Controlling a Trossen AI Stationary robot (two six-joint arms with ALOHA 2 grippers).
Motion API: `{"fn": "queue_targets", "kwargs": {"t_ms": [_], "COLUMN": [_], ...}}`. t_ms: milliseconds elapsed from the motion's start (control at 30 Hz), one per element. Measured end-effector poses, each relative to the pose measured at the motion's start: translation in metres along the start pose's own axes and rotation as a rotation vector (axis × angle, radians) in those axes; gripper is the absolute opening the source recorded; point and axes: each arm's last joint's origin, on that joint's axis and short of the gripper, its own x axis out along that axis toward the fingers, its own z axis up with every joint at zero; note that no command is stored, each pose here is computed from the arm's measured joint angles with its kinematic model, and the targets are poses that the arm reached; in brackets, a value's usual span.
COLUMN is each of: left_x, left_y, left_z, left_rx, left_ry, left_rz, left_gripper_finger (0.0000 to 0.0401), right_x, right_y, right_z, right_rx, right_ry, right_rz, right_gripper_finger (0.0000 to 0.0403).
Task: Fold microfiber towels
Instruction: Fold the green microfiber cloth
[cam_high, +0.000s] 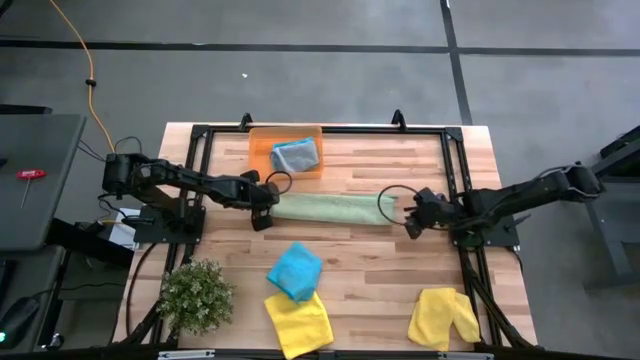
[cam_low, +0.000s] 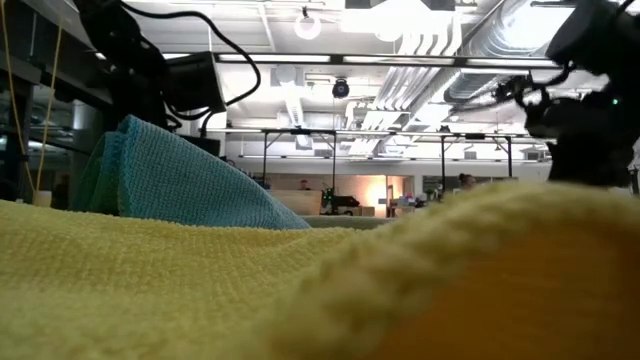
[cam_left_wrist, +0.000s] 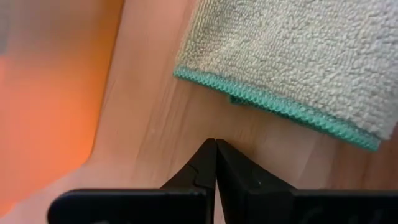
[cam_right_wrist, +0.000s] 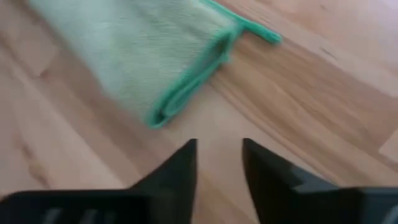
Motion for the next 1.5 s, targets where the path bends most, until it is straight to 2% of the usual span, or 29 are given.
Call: {"fn": "queue_targets", "kwargs": {"t_ms": [200, 367, 500, 733, 867, 1167, 1500], "left_x": [-0.001, -0.001, -0.001, -0.001, -0.001, -0.001, -0.001], "left_y": [-0.001, -0.001, -0.001, -0.001, -0.001, -0.001, -0.002], "left_z": [-0.001, -0.001, -0.001, -0.002, -0.002, -0.002, -0.001], "left_rx": [0.008, 0.008, 0.009, 0.01, 0.01, 0.006, -0.02], "left_ry": [0.001, 0.003, 0.007, 0.011, 0.013, 0.01, 0.004], "left_rz": [0.004, 0.003, 0.001, -0.009, -0.009, -0.009, -0.006], "left_gripper_finger": [0.0, 0.0, 0.0, 0.0, 0.0, 0.0, 0.0], "right_x": [0.015, 0.027, 0.034, 0.041, 0.046, 0.056, 0.069], "right_y": [-0.006, -0.011, -0.016, -0.017, -0.014, -0.004, 0.015], "right_z": [0.002, 0.0, -0.004, -0.007, -0.005, 0.002, 0.016], "right_rx": [0.174, 0.268, 0.377, 0.46, 0.465, 0.483, 0.376], "right_ry": [-0.069, -0.109, -0.132, -0.15, -0.164, -0.173, -0.177], "right_rz": [0.063, 0.177, 0.227, 0.234, 0.25, 0.173, 0.093], "right_gripper_finger": [0.0234, 0.0285, 0.029, 0.0291, 0.0291, 0.0291, 0.0291]}}
